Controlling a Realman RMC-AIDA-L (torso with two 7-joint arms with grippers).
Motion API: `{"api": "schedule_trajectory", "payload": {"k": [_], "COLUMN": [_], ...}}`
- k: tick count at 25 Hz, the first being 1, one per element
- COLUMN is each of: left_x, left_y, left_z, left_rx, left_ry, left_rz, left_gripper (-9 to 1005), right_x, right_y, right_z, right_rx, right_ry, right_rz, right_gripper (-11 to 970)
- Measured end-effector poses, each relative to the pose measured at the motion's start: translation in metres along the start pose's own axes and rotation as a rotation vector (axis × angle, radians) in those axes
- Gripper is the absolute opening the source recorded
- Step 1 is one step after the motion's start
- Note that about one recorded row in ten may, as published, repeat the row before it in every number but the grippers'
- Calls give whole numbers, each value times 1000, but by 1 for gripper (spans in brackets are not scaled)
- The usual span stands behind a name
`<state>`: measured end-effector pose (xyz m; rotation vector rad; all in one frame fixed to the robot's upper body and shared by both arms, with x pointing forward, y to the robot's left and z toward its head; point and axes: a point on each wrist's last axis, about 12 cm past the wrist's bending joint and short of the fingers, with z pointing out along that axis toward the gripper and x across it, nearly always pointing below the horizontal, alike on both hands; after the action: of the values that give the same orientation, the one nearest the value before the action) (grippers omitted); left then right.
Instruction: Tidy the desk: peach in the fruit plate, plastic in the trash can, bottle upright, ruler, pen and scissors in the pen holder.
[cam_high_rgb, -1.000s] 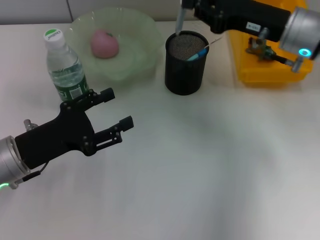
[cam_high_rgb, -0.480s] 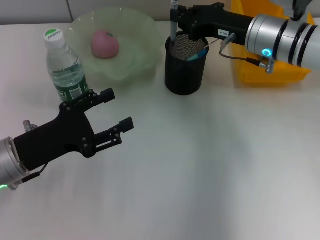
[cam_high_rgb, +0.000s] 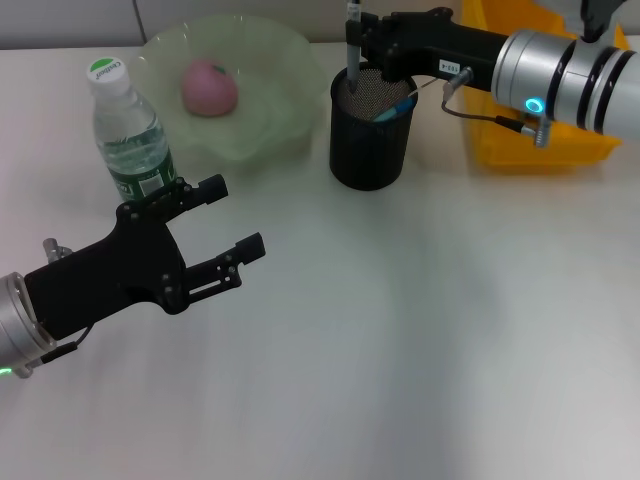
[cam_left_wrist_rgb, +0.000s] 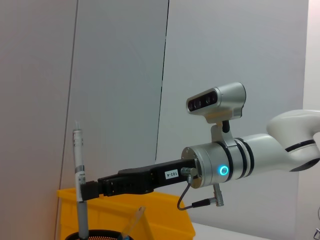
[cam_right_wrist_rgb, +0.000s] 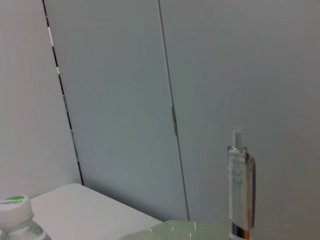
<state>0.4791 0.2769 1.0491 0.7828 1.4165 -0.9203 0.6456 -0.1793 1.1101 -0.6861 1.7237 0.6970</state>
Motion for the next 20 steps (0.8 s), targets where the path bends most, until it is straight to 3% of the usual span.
{"api": "schedule_trajectory", "payload": {"k": [4, 9, 16, 20], "left_x": [0, -1, -1, -2], "left_y": [0, 1, 1, 2], "left_z": [0, 0, 0, 1], "left_rx": [0, 0, -1, 2], "left_ry": [-1, 0, 0, -1], "left_rz": [1, 3, 2, -9], "left_gripper": [797, 797, 797, 797], "right_x": [1, 1, -2, -6], "right_y": [-1, -1, -2, -3], "right_z": [-1, -3, -11, -28], "right_rx": [2, -1, -9, -32], "right_ry": [1, -2, -40, -138], "right_rz": [0, -10, -41, 18], "right_gripper": [108, 213, 433, 611]}}
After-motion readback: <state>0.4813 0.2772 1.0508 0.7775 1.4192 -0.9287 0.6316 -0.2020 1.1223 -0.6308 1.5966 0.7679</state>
